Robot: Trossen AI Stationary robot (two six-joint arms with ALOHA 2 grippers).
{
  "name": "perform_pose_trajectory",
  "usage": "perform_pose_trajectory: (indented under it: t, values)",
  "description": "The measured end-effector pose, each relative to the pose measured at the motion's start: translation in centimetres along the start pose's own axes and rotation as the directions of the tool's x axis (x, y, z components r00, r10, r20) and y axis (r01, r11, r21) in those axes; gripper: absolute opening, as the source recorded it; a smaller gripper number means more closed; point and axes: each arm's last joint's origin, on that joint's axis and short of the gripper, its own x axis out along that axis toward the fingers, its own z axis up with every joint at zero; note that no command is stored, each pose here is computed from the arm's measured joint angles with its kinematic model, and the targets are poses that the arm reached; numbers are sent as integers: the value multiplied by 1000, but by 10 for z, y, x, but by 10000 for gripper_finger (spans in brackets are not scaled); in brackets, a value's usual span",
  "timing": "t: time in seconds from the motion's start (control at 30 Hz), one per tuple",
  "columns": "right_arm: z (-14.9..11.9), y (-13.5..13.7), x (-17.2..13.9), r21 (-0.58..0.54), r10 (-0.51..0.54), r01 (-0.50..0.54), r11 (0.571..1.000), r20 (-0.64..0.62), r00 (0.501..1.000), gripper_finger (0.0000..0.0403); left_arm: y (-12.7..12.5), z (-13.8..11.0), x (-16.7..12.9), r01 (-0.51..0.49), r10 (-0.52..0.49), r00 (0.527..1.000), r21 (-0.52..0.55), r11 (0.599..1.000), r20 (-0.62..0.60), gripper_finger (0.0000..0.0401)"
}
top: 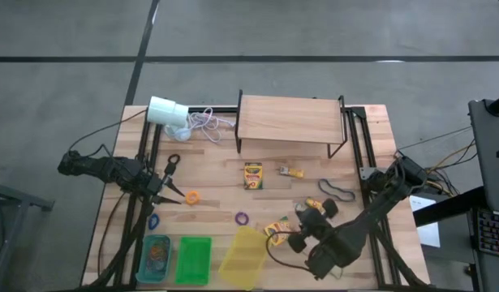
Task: Pick & Place Office Desk Supplies
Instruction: Put the blue rubberband into the blue bin
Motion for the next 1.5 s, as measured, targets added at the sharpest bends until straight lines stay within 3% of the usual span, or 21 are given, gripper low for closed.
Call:
perform_pose_trajectory:
  t: [0.1,0.2,0.63,1.07,1.23,1.5]
  values:
    - [6,5,-1,-78,37,-27,997,134,990,8,0,0,0,0,0,1000,0,1000,0,127]
    - [11,12,3,-159,70,-39,986,191,979,8,0,0,0,0,0,1000,0,1000,0,127]
    - [52,45,22,-433,229,-111,894,231,946,8,0,0,0,0,0,1000,0,1000,0,127]
    - [110,55,58,-649,490,-300,699,129,862,8,0,0,0,0,0,1000,0,1000,0,127]
    - [132,51,80,-663,596,-400,633,86,799,8,0,0,0,0,0,1000,0,1000,0,127]
    - [147,34,133,-664,777,-541,516,96,622,8,0,0,0,0,0,1000,0,1000,1,127]
